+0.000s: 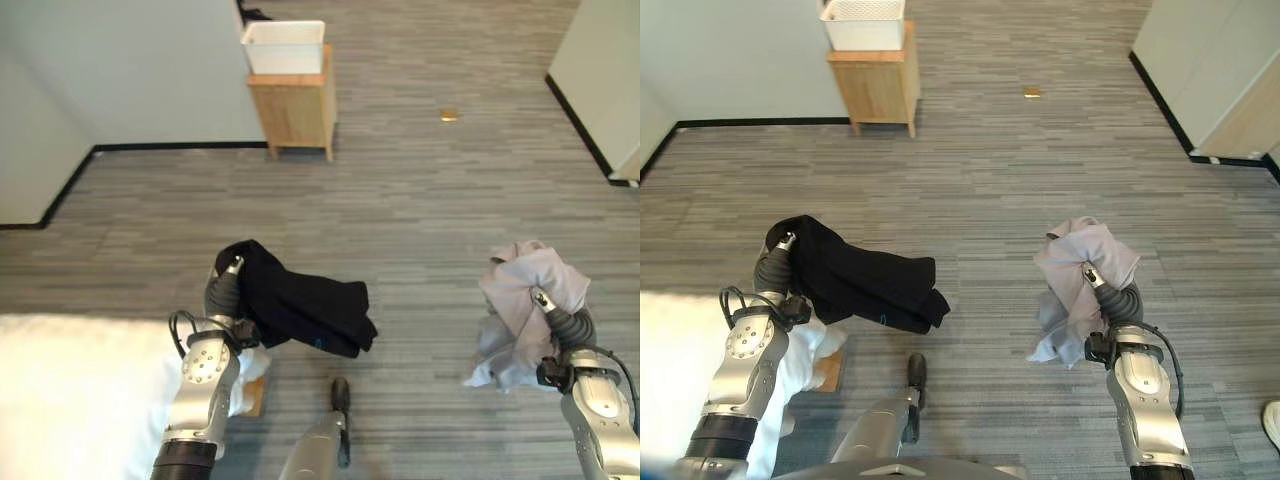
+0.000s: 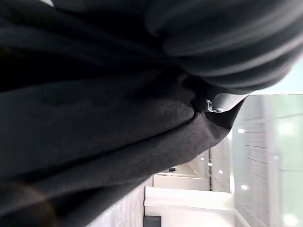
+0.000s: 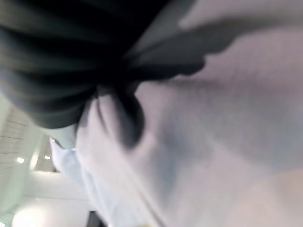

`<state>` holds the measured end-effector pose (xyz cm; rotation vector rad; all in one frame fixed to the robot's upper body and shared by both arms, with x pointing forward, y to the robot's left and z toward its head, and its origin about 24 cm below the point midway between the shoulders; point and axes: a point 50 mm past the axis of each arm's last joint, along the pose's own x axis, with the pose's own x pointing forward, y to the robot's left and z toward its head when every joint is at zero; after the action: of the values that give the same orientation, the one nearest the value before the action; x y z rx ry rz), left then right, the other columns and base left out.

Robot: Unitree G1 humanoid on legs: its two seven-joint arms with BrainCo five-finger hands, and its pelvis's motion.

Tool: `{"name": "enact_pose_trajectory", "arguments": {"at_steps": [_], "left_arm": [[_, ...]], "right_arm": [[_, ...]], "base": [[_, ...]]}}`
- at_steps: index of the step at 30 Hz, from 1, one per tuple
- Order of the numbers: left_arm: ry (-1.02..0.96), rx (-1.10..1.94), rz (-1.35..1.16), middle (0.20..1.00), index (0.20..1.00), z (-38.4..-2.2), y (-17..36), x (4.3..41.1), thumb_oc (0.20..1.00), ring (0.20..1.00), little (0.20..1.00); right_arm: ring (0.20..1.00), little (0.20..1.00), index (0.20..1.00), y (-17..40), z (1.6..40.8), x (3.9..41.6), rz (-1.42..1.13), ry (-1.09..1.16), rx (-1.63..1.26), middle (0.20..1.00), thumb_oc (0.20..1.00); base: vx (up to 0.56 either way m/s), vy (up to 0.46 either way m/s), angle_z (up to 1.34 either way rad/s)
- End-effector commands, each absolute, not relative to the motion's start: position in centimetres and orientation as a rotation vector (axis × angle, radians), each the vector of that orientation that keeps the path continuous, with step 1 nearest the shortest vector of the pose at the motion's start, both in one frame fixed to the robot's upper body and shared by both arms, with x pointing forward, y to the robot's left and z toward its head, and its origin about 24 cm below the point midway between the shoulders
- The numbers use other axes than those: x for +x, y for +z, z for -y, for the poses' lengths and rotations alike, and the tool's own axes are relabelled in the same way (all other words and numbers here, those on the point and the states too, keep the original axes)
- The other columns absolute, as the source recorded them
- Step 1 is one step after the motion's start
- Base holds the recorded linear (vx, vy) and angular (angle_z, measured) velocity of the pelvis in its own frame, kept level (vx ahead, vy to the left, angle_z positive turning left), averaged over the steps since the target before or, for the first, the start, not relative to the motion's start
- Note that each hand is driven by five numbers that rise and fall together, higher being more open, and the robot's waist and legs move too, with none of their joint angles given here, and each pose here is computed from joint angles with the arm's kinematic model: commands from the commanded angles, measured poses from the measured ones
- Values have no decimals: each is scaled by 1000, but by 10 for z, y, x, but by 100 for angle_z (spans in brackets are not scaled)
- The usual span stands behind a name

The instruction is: Pick up bed clothes into laundry basket.

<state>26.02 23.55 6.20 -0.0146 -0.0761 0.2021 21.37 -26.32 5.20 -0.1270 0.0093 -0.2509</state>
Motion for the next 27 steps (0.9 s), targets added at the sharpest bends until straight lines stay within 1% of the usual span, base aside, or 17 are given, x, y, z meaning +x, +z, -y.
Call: {"name": "enact_pose_trajectory", "arguments": {"at_steps": [1,3,7,11,15,20,24,27], "left_arm": [[242,60,260,200,200,-254,101,259,200,200,200],[280,74,249,200,200,-263,99,252,200,200,200],[342,52,203,200,200,-276,88,239,200,200,200],[339,75,190,200,200,-280,87,235,200,200,200],[345,85,161,200,200,-283,81,232,200,200,200],[352,78,168,200,200,-283,80,234,200,200,200],[340,94,174,200,200,-281,82,236,200,200,200],[317,40,169,200,200,-273,79,239,200,200,200]], "right_arm": [[200,200,200,99,258,234,227,-207,-161,200,200],[200,200,200,102,246,245,252,-174,-132,200,200],[200,200,200,101,222,258,253,-78,-96,200,200],[200,200,200,97,225,255,231,-79,-83,200,200],[200,200,200,90,245,245,202,-177,-88,200,200],[200,200,200,89,256,239,195,-241,-119,200,200],[200,200,200,87,258,241,172,-212,-156,200,200],[200,200,200,87,252,244,167,-155,-145,200,200]], "base": [[444,197,35],[320,254,15],[393,310,-56],[395,91,31],[439,-116,58],[587,-166,18],[475,-227,45],[485,-357,-17]]}}
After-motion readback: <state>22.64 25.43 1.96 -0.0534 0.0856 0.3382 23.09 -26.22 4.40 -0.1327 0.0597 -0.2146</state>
